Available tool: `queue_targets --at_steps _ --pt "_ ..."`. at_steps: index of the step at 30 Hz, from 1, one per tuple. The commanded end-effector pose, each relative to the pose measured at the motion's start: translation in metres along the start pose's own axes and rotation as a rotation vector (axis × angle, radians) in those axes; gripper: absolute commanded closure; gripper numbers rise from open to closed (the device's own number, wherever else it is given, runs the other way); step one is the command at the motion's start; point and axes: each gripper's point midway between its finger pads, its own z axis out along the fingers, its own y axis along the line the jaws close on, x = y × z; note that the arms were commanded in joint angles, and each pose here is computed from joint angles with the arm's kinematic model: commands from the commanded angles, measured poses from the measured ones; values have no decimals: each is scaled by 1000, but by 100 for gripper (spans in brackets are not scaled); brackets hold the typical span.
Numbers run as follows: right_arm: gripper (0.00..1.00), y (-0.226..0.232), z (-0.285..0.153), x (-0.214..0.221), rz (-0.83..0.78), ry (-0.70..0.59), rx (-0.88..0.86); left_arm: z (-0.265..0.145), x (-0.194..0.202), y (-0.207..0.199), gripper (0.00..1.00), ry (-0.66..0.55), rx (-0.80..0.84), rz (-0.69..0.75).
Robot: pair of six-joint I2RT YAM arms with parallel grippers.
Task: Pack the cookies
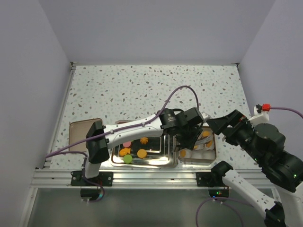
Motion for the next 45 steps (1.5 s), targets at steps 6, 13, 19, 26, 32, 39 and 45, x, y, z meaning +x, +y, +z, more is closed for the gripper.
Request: queue_targets --at_steps 6,13,19,26,32,39,45 --pt "1 0 1 -8 -16 -33 19 6 -19 -14 72 -49 58 56" --pt "1 -1 7 -1 -10 -5 20 15 -25 -12 68 -52 40 66" --pt "1 -3 10 2 -3 5 26 16 -27 -10 58 -59 29 64" --pt "1 1 13 3 3 10 15 6 -35 -5 54 -88 8 64" --pt "1 5 17 6 10 28 7 -31 -50 10 54 -146 -33 40" --pt "1 9 26 14 27 57 -11 -96 -31 59 55 -219 -133 -40" --pt "1 14 36 26 41 111 -27 -121 31 110 55 -188 -242 -135"
